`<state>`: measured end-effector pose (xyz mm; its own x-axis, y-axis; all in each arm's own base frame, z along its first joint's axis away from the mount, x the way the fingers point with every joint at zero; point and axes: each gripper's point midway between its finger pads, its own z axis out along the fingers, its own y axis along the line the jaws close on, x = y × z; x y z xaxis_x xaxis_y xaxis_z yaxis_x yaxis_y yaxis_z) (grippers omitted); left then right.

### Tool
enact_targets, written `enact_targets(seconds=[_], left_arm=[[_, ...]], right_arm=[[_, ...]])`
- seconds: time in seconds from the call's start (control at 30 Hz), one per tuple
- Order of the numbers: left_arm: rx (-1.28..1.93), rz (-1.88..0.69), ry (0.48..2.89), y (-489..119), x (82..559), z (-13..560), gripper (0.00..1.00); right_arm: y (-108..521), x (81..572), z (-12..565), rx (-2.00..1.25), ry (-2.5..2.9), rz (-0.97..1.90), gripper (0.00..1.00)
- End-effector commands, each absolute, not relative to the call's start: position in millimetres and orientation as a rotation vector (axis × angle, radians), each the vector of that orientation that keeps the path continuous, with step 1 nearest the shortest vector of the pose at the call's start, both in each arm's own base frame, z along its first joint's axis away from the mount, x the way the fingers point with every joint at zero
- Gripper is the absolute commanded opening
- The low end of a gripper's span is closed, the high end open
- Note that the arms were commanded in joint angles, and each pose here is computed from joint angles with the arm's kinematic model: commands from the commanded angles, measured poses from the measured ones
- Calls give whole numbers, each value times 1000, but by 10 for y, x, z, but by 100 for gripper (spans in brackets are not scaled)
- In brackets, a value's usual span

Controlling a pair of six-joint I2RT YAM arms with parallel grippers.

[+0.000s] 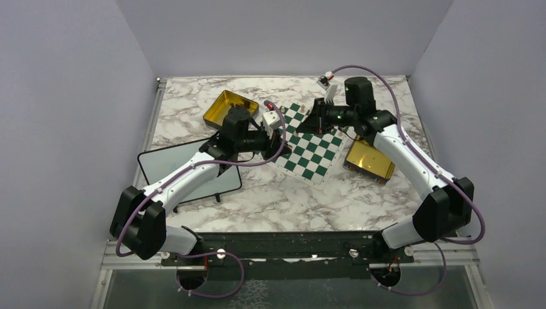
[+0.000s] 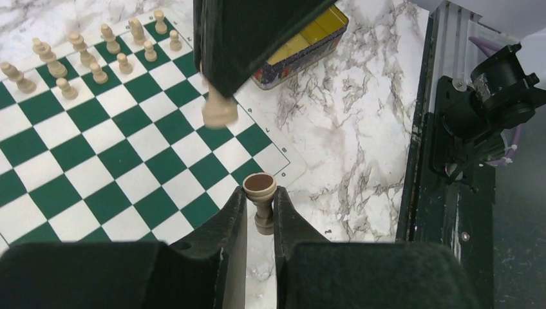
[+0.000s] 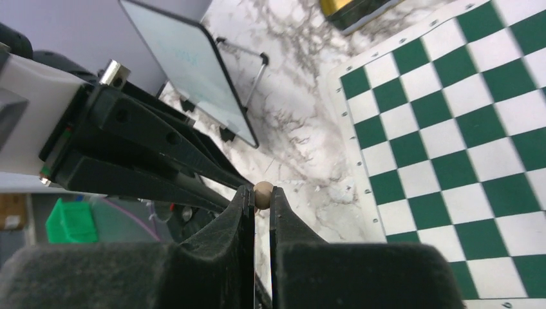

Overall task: Set up the chess pieces on the board
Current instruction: Pick up the chess piece from the storage box, then place the chess piece on the chessboard.

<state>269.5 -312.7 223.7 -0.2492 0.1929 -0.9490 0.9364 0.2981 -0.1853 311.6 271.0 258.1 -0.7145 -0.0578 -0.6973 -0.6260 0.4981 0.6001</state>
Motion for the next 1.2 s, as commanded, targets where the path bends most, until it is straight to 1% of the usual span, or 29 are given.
enact_targets(seconds=[0.0,0.07,0.2,0.4,0.53,0.67,0.83,1.0,1.17], left_arm=[[1005,-1021,1764,-3095,2693,2144,1],[974,-1022,1803,-3081,2699,2135,1],[919,-1003,1857,-3036,2718,2157,1],[814,-918,1891,-2846,2704,2287,1],[732,-815,1814,-2624,2686,2464,2],[698,-762,1718,-2467,2616,2551,2],[675,-689,1680,-2308,2582,2673,2],[642,-650,1641,-2202,2563,2727,2],[647,-665,1609,-2205,2521,2790,2]], right_arm=[[2570,3374,2928,-475,1991,1007,4],[2542,3438,2971,-456,1964,972,4],[2444,3648,2882,-420,1967,845,6],[2252,4041,2499,-343,2026,614,7],[2234,4300,2213,-338,2029,501,8],[2274,4669,2046,-349,2013,402,9],[2368,5061,1803,-341,1987,345,9],[2485,5312,1626,-350,1953,290,10],[2601,5526,1517,-367,1920,273,13]])
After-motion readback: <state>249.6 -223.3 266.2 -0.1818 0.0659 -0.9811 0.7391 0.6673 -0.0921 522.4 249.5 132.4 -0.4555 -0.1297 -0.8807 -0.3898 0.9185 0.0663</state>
